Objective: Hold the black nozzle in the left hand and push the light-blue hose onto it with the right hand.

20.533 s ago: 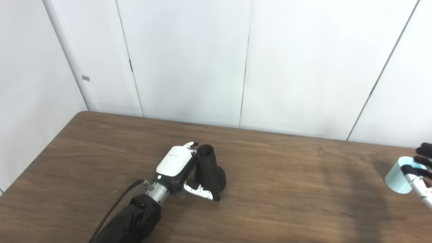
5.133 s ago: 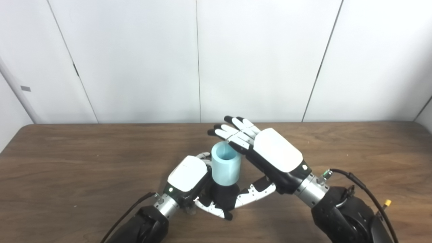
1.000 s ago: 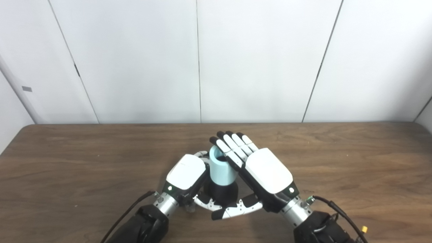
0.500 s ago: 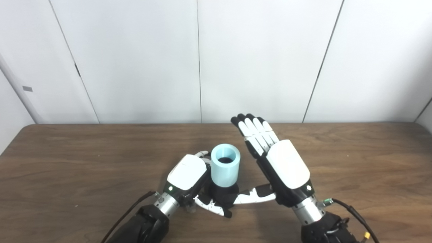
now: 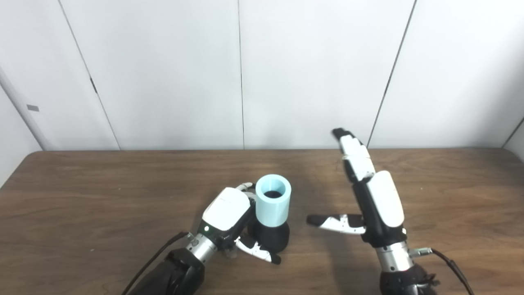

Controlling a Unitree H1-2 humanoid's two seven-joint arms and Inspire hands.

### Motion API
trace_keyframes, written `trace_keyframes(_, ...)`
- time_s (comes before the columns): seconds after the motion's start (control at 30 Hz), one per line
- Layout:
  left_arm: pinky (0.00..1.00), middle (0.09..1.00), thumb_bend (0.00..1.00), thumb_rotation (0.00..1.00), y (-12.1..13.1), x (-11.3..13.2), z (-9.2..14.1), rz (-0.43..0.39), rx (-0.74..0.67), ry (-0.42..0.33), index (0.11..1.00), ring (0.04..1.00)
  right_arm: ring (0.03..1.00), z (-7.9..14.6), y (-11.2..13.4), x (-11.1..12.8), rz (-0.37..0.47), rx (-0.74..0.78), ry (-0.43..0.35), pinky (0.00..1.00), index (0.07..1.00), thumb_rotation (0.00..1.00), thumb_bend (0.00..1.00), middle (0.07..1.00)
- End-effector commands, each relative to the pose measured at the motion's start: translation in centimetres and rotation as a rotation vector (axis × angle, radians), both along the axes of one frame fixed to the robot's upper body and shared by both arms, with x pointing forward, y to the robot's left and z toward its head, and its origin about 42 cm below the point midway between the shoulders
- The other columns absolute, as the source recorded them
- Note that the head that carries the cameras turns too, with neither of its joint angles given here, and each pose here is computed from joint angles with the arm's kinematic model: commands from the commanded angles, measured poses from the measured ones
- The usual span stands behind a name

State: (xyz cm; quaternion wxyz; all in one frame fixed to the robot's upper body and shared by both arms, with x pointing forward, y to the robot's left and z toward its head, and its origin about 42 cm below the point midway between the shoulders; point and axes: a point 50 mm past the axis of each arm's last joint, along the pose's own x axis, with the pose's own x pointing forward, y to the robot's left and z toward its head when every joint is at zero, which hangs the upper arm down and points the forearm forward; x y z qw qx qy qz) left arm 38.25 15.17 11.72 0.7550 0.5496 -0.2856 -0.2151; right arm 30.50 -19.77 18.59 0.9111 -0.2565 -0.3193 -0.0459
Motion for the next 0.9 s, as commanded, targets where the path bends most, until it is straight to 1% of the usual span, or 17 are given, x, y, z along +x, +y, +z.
trace_keyframes(0.0,0.85,0.473,0.52,0.00,2.0,-2.0,-4.1,0.033,0.088,0.128,0.494,0.529,0.984,-1.4,-1.6,0.3,0.013,0.155,0.025,0.98,0.971,0.81,0.79,0.981)
trace_keyframes(0.07,0.85,0.473,0.52,0.00,2.1,-2.0,-4.0,0.041,0.083,0.130,0.496,0.530,0.931,-2.2,-1.9,0.2,0.000,0.226,0.074,0.90,0.921,0.81,0.72,0.929)
trace_keyframes(0.1,0.84,0.474,0.52,0.00,2.2,-1.9,-3.9,0.044,0.085,0.130,0.497,0.535,0.906,-2.3,-1.9,0.1,0.007,0.279,0.092,0.86,0.889,0.79,0.65,0.905)
trace_keyframes(0.17,0.84,0.480,0.52,0.00,2.5,-1.8,-3.6,0.050,0.097,0.141,0.501,0.563,0.872,-2.1,-1.7,0.0,0.018,0.386,0.135,0.81,0.840,0.72,0.49,0.871)
trace_keyframes(0.2,0.84,0.530,0.52,0.03,2.6,-1.7,-3.5,0.049,0.096,0.150,0.498,0.587,0.853,-2.1,-1.6,0.1,0.020,0.423,0.154,0.78,0.823,0.69,0.40,0.854)
trace_keyframes(0.23,0.82,0.578,0.76,0.14,2.8,-1.6,-3.3,0.049,0.094,0.162,0.574,0.614,0.835,-2.0,-1.5,0.1,0.017,0.444,0.171,0.76,0.808,0.64,0.31,0.838)
trace_keyframes(0.3,0.81,0.646,0.90,0.30,2.9,-1.6,-3.0,0.051,0.084,0.186,0.653,0.662,0.816,-1.9,-1.4,0.1,0.010,0.463,0.193,0.73,0.793,0.57,0.24,0.822)
trace_keyframes(0.33,0.80,0.674,0.95,0.37,3.0,-1.6,-3.0,0.052,0.081,0.193,0.684,0.683,0.805,-1.9,-1.4,0.1,0.007,0.466,0.198,0.72,0.786,0.54,0.21,0.813)
trace_keyframes(0.37,0.80,0.684,0.96,0.40,3.1,-1.6,-3.0,0.056,0.062,0.210,0.695,0.690,0.801,-1.8,-1.3,0.1,0.003,0.474,0.206,0.71,0.784,0.52,0.21,0.811)
trace_keyframes(0.4,0.81,0.718,0.98,0.47,3.2,-1.7,-2.9,0.063,0.044,0.231,0.741,0.714,0.798,-1.8,-1.3,0.2,-0.002,0.477,0.212,0.71,0.782,0.48,0.19,0.808)
trace_keyframes(0.43,0.84,0.769,0.99,0.56,3.2,-1.7,-2.9,0.067,0.032,0.247,0.818,0.755,0.796,-1.8,-1.3,0.2,-0.006,0.479,0.217,0.71,0.782,0.45,0.18,0.807)
trace_keyframes(0.47,0.85,0.786,1.00,0.59,3.4,-1.8,-2.9,0.074,0.014,0.266,0.844,0.769,0.796,-1.8,-1.3,0.2,-0.008,0.477,0.221,0.71,0.782,0.44,0.18,0.806)
trace_keyframes(0.5,0.89,0.861,1.00,0.65,3.4,-1.9,-2.9,0.082,-0.003,0.285,0.945,0.840,0.798,-1.9,-1.2,0.2,-0.011,0.473,0.223,0.72,0.780,0.46,0.19,0.807)
trace_keyframes(0.57,0.93,0.927,1.00,0.68,3.6,-2.0,-3.0,0.091,-0.027,0.310,0.986,0.909,0.799,-1.9,-1.2,0.2,-0.012,0.470,0.226,0.72,0.780,0.47,0.19,0.808)
trace_keyframes(0.63,0.97,0.983,1.00,0.70,3.7,-2.0,-3.0,0.100,-0.064,0.352,0.998,0.977,0.803,-2.1,-1.2,0.2,-0.010,0.478,0.237,0.73,0.785,0.47,0.19,0.815)
trace_keyframes(0.77,1.00,0.999,1.00,0.70,3.9,-2.0,-3.0,0.102,-0.146,0.425,1.000,0.999,0.805,-2.1,-1.2,0.1,-0.013,0.472,0.246,0.74,0.787,0.47,0.20,0.817)
trace_keyframes(0.87,1.00,1.000,1.00,0.68,4.1,-2.0,-2.9,0.101,-0.194,0.466,1.000,1.000,0.807,-2.1,-1.3,0.1,-0.014,0.459,0.248,0.74,0.782,0.49,0.21,0.812)
